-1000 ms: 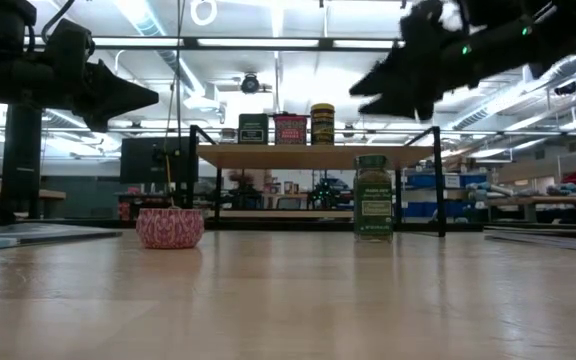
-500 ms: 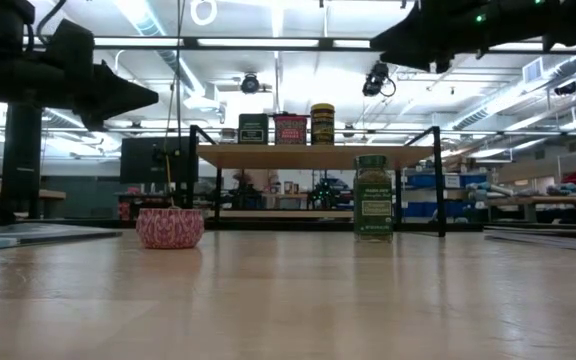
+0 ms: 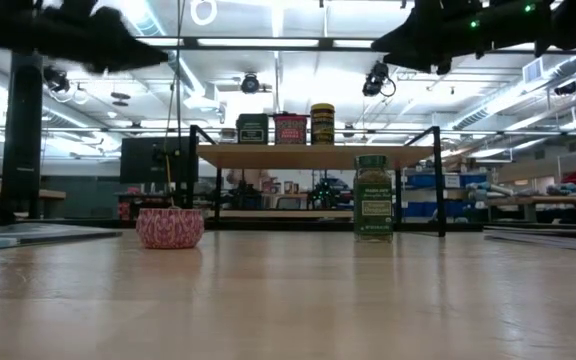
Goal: Shelf spices
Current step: Remove the brown seasoning bottle from the shelf
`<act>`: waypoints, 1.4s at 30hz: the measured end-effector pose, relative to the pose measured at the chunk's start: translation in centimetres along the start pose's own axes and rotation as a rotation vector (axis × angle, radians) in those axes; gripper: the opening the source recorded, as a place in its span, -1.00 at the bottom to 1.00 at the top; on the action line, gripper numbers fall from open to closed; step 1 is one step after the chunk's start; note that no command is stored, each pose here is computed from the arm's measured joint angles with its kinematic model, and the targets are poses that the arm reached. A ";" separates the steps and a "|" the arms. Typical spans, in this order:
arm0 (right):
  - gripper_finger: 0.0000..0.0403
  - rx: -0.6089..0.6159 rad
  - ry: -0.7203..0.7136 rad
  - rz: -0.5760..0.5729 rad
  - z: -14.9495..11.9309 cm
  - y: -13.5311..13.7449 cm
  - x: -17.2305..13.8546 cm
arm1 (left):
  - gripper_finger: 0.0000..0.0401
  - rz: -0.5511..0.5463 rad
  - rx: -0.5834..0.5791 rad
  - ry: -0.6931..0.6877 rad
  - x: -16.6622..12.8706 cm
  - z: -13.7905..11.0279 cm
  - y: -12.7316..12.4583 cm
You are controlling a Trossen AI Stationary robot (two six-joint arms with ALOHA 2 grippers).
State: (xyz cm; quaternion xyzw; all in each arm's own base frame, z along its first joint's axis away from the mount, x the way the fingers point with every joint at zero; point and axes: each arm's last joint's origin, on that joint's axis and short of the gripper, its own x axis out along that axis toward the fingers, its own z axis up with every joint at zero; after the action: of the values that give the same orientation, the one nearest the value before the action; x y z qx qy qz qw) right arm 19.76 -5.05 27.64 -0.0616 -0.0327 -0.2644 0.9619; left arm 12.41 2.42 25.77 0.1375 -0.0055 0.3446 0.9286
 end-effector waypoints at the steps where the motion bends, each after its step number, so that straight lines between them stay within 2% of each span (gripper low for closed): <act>1: 0.55 0.001 -0.005 0.002 0.0 0.0 0.0 | 0.44 0.013 0.031 0.021 0.5 1.0 0.2; 6: 0.55 0.006 -0.018 0.002 0.2 0.0 0.0 | 0.62 0.066 0.175 0.198 4.0 5.6 1.2; 9: 0.55 0.008 -0.018 0.002 0.2 0.0 0.0 | 0.62 0.050 0.242 0.325 7.0 7.3 1.7; 13: 0.55 0.016 -0.019 0.005 0.2 0.0 0.0 | 0.59 -0.012 0.318 0.476 11.5 8.3 2.9; 17: 0.53 0.018 -0.020 0.019 0.2 0.3 -0.1 | 0.55 -0.178 0.319 0.659 15.4 8.0 4.8; 21: 0.52 0.020 -0.021 0.036 0.3 0.6 -0.2 | 0.50 -0.270 0.350 0.797 18.1 7.1 6.7; 26: 0.52 0.019 -0.017 0.042 0.2 0.7 -0.2 | 0.46 -0.370 0.394 0.921 20.2 5.5 8.2; 29: 0.52 0.017 -0.016 0.042 0.2 0.7 -0.2 | 0.46 -0.435 0.370 0.997 21.0 4.2 8.5; 42: 0.52 0.014 -0.009 0.042 0.2 0.7 -0.2 | 0.46 -0.510 0.283 1.014 23.5 0.9 8.5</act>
State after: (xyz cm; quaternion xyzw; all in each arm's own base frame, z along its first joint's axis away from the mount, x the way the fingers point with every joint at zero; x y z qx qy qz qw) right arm 19.94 -4.28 27.71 -0.0564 -0.0375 -0.2438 0.9674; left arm 24.95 23.40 31.24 0.0753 0.5190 0.1304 0.8414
